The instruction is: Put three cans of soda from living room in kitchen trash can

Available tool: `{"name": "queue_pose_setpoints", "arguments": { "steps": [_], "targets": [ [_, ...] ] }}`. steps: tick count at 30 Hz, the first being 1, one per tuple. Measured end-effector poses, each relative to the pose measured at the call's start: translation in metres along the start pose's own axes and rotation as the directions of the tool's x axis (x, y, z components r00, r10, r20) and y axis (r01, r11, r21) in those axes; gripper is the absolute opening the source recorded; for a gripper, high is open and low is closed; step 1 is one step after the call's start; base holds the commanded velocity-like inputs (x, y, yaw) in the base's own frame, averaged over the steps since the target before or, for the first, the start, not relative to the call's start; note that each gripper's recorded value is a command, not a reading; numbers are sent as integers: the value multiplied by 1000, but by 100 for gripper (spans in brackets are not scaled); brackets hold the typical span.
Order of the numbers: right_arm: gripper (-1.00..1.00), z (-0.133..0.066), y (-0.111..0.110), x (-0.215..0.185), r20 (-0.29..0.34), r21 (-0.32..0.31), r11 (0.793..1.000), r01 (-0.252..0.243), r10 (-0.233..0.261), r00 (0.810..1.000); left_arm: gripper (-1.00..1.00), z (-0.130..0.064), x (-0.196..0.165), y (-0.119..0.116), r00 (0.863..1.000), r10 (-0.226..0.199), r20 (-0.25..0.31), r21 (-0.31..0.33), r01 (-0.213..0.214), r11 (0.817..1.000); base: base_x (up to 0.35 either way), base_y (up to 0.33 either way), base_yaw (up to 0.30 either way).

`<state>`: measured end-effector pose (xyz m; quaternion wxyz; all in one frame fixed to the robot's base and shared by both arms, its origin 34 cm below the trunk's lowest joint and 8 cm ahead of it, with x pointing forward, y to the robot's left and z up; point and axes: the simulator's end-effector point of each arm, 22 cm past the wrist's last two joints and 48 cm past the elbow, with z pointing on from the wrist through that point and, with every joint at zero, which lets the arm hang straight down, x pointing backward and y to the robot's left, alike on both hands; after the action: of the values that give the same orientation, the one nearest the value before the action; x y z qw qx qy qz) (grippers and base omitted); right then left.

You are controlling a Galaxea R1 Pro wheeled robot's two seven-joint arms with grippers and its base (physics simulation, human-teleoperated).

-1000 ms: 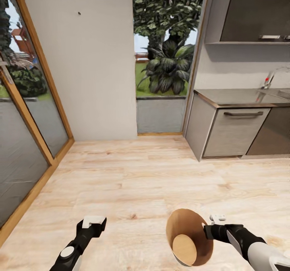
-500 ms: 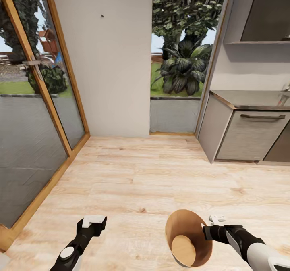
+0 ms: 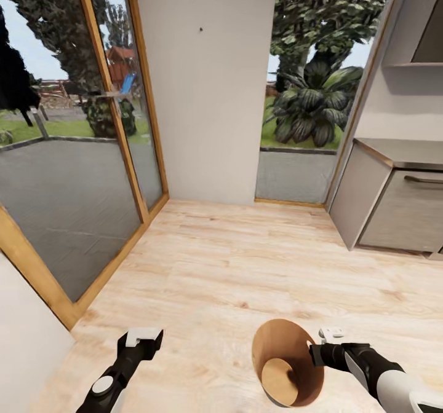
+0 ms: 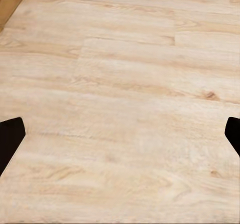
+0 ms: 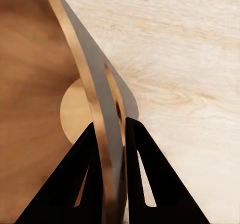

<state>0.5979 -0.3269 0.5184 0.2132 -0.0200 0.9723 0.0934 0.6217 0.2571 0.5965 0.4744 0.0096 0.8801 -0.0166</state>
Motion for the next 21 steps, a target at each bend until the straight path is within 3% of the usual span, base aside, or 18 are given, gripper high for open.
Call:
{"name": "queue_pose_setpoints", "arguments": {
  "steps": [15, 21],
  "targets": [
    [-100, 1, 2, 0, 0, 1, 1000, -3, 3, 1000, 100, 0, 0, 0, 1000, 0, 0, 1, 0, 1000, -299, 158, 254],
    [-100, 1, 2, 0, 0, 3, 1000, -4, 4, 1000, 100, 0, -1, 0, 1000, 0, 2, 1, 0, 1000, -219, 48, 195]
  ]
}}
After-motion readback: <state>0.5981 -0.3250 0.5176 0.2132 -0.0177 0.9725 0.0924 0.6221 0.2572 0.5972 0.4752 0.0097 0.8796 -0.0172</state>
